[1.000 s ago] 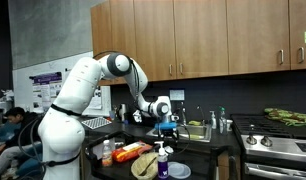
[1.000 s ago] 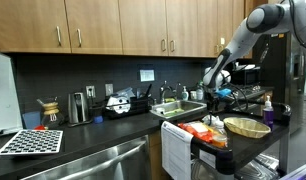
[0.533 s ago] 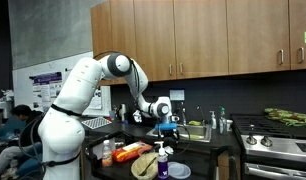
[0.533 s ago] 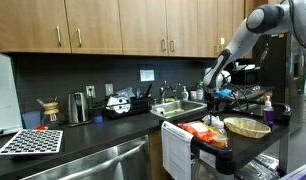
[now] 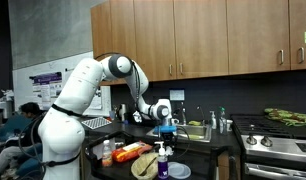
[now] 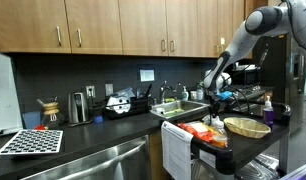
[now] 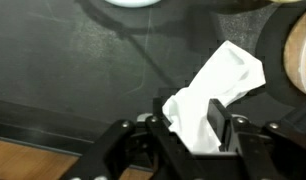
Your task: Move the white napkin backwards then use it to wipe the top shelf of the service trolley.
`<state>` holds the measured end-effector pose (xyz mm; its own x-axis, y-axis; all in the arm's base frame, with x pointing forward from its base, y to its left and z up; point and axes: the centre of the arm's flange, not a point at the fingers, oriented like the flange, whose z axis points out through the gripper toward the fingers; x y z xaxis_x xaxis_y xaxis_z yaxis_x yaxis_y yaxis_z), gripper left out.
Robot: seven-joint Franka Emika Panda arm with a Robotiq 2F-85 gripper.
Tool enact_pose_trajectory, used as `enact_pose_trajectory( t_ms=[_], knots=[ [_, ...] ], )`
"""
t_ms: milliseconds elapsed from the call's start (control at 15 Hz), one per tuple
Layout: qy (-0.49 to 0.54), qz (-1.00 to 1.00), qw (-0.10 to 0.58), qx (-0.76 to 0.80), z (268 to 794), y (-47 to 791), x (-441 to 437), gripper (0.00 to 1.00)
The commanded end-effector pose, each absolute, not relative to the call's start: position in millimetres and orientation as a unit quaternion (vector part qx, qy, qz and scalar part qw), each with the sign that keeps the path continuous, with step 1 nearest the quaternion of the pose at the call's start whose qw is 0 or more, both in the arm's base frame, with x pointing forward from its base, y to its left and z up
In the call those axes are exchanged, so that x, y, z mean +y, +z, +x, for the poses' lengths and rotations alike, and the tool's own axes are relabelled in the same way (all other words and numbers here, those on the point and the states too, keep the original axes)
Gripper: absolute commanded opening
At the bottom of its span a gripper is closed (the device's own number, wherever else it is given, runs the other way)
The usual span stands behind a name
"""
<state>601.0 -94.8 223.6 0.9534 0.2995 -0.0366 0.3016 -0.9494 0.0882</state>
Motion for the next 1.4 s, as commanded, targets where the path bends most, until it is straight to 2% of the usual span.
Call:
enact_pose_trajectory(
  t_ms=[0, 133, 200, 933, 1333],
  knots=[
    [-0.018, 0.987, 0.042, 0.151, 598, 222, -95, 0.19],
    [-0.02, 0.987, 0.041, 0.152, 597, 221, -95, 0.03],
    [-0.021, 0.987, 0.041, 0.153, 597, 221, -94, 0.0],
    [-0.044, 0.985, 0.041, 0.165, 589, 201, -82, 0.0],
    [-0.047, 0.984, 0.057, 0.16, 603, 196, -101, 0.0]
  ],
)
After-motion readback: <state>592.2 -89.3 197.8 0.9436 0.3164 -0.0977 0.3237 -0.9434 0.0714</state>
